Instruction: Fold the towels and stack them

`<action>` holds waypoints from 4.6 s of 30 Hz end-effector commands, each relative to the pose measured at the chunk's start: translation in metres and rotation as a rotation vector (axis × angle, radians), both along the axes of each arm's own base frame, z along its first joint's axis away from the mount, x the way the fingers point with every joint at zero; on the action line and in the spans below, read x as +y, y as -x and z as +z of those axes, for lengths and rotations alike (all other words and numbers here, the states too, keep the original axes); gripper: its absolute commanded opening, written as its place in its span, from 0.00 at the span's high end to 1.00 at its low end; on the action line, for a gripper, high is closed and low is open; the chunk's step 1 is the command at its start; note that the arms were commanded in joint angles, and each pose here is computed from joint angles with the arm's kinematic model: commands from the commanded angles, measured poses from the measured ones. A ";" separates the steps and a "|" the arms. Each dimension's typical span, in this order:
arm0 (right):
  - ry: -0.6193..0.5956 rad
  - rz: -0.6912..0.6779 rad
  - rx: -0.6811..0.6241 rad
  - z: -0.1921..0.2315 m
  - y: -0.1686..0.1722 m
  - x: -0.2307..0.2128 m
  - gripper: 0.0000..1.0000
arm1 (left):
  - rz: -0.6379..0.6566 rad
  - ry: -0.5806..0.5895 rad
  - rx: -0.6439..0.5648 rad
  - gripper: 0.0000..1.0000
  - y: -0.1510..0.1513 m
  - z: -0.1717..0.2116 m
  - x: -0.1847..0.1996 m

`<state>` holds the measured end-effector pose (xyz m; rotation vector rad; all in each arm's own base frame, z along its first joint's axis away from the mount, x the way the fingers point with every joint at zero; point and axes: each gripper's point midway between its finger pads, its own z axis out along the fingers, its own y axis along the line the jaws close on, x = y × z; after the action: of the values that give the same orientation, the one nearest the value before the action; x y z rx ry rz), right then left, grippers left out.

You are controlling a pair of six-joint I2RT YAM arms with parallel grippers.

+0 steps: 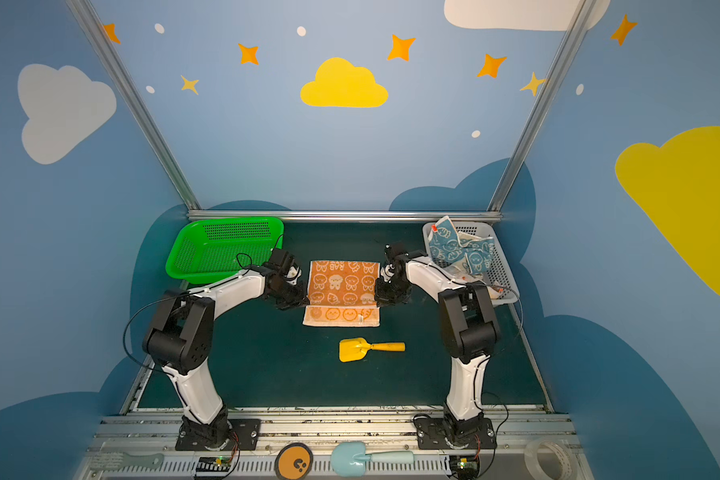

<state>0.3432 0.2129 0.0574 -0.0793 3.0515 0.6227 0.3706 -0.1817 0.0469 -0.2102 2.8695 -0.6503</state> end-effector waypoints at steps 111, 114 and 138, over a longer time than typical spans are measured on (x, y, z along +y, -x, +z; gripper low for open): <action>-0.159 0.000 -0.108 0.046 -0.008 0.036 0.20 | -0.089 0.163 -0.230 0.01 0.001 0.093 -0.050; -0.229 0.007 -0.088 0.044 -0.011 0.051 0.18 | -0.055 0.208 -0.178 0.01 -0.008 0.083 -0.059; -0.136 -0.028 0.042 -0.015 0.024 0.035 0.13 | -0.060 0.119 -0.013 0.01 0.001 -0.006 -0.054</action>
<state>0.3316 0.2592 0.0435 -0.0410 2.9801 0.9243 0.3774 -0.2392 0.0458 -0.1871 2.8147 -0.8639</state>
